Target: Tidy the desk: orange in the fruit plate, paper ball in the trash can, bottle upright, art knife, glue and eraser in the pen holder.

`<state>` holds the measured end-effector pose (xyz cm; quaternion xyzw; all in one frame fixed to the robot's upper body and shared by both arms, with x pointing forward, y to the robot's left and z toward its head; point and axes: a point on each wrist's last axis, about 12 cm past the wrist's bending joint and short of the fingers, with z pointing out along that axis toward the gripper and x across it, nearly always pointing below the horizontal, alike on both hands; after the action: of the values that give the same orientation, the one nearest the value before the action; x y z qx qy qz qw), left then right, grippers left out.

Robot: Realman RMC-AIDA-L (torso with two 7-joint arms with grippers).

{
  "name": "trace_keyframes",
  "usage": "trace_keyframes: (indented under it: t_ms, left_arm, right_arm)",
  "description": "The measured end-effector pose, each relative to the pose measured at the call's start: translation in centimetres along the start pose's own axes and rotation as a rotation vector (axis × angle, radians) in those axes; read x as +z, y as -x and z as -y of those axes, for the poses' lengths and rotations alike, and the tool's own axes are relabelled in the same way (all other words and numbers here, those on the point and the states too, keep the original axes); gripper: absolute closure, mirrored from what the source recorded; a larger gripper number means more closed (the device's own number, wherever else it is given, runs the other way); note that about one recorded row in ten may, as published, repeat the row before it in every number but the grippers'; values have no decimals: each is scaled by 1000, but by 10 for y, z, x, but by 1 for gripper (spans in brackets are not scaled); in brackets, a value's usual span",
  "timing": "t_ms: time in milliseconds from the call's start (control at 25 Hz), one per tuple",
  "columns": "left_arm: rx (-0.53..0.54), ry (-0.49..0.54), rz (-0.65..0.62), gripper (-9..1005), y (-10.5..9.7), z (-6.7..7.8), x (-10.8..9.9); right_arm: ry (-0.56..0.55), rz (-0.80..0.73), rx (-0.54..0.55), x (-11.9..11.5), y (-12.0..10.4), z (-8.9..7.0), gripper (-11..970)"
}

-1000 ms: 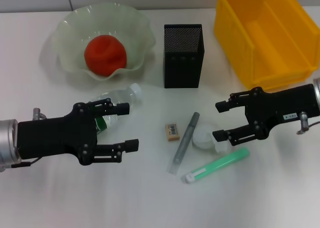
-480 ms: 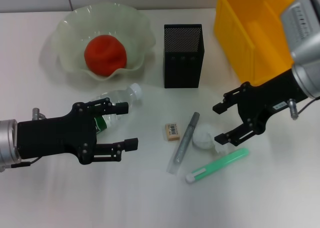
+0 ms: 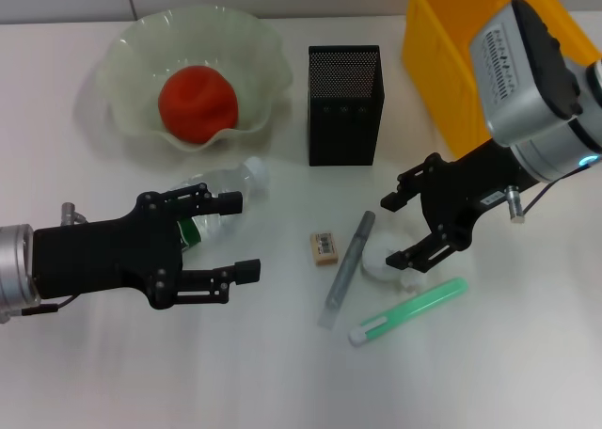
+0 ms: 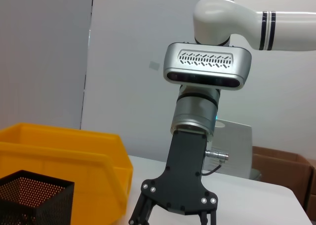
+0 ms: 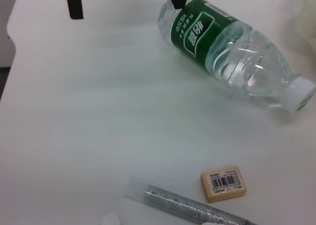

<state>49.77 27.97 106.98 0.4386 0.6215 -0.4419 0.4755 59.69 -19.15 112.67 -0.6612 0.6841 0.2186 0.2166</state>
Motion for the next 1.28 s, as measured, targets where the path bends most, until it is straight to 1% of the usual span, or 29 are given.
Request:
trace_keyframes:
  t_ms: [520, 800, 1000, 1120, 1280]
  left_arm:
    - [-3, 4, 2, 164, 1, -1, 0]
    - [-3, 10, 7, 164, 1, -1, -1]
    - [-5, 12, 8, 164, 1, -1, -1]
    - [-5, 12, 8, 164, 1, -1, -1]
    - [-8, 12, 9, 165, 1, -1, -1]
  right_arm:
    - [37, -38, -10, 20, 1, -4, 214]
    - [33, -42, -8, 21, 0, -3, 216]
    - [29, -41, 3, 20, 0, -3, 423]
    - [25, -31, 12, 16, 0, -4, 431]
    - [17, 19, 29, 8, -2, -7, 443]
